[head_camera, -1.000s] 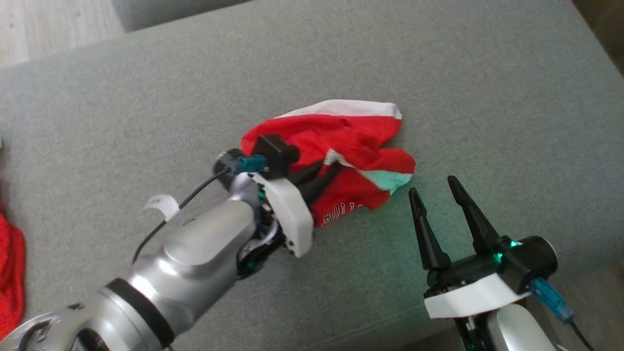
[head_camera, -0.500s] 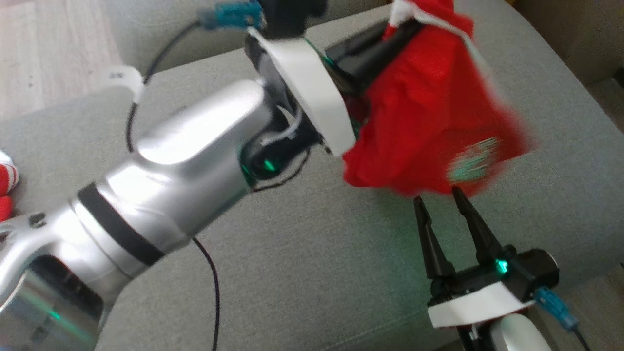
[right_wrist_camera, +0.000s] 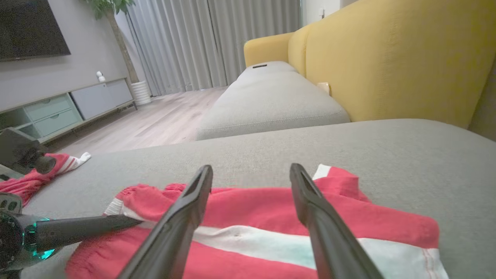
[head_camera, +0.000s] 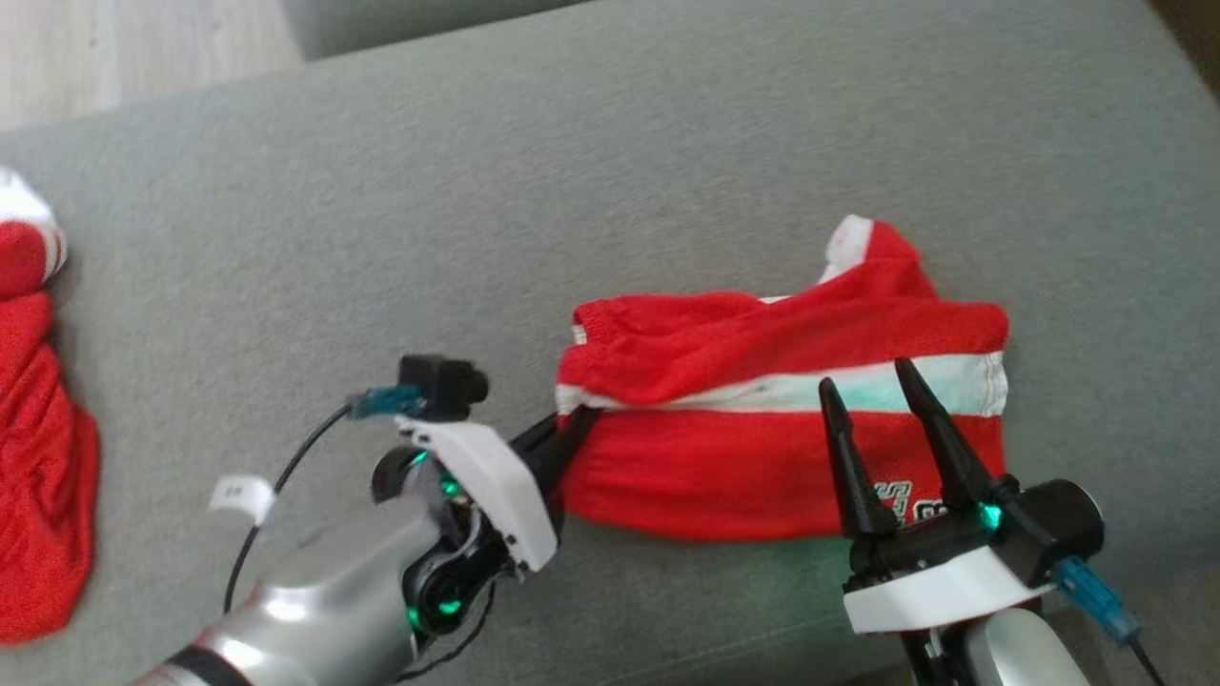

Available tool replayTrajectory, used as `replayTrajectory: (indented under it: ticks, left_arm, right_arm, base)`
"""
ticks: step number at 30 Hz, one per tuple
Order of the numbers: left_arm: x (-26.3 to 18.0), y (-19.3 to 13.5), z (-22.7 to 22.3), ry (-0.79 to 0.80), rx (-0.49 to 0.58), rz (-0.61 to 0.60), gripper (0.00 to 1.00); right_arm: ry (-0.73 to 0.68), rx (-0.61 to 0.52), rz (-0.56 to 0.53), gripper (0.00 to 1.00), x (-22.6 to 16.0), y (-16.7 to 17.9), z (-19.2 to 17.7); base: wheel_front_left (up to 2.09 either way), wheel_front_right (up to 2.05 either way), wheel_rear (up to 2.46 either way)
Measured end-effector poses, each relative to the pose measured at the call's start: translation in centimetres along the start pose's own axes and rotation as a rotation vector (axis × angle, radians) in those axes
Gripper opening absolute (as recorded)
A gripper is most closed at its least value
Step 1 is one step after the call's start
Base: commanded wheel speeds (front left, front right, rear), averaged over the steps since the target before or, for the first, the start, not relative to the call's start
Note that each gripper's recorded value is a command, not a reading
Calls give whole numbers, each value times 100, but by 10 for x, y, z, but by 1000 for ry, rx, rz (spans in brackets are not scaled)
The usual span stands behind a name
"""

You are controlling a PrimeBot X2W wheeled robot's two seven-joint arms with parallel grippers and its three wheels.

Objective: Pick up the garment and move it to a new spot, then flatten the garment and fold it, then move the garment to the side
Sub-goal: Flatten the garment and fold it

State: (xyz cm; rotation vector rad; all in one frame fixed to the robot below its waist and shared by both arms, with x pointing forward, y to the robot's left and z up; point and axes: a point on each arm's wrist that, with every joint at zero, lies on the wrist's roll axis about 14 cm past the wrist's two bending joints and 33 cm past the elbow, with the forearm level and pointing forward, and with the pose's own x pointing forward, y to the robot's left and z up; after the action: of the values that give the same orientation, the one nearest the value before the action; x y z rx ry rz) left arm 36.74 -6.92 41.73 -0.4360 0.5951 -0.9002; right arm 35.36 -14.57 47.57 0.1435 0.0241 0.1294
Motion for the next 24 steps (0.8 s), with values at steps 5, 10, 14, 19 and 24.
replayTrajectory:
  ticks: [5, 10, 14, 19, 24]
  left_arm:
    - [-6, 20, -4, -38, -91, 64, 0]
    - [-13, 12, -4, -65, -126, 41, 100]
    - [-17, -1, 4, -116, -206, 10, 100]
    - [-21, -2, 4, -115, -223, -6, 86]
    - [-22, -3, 5, -111, -229, -20, 18]
  right_arm:
    - [28, -4, 37, 100, 11, 8, -10]
    - [21, -7, 70, 100, 19, 17, -9]
    - [17, -7, 77, 100, 17, 20, -7]
    - [19, -10, 70, 100, 15, 18, -8]
    - [22, -20, 59, 100, 13, 14, -8]
  base:
    - [0, 0, 0]
    - [0, 0, 0]
    - [0, 0, 0]
    - [0, 0, 0]
    - [0, 0, 0]
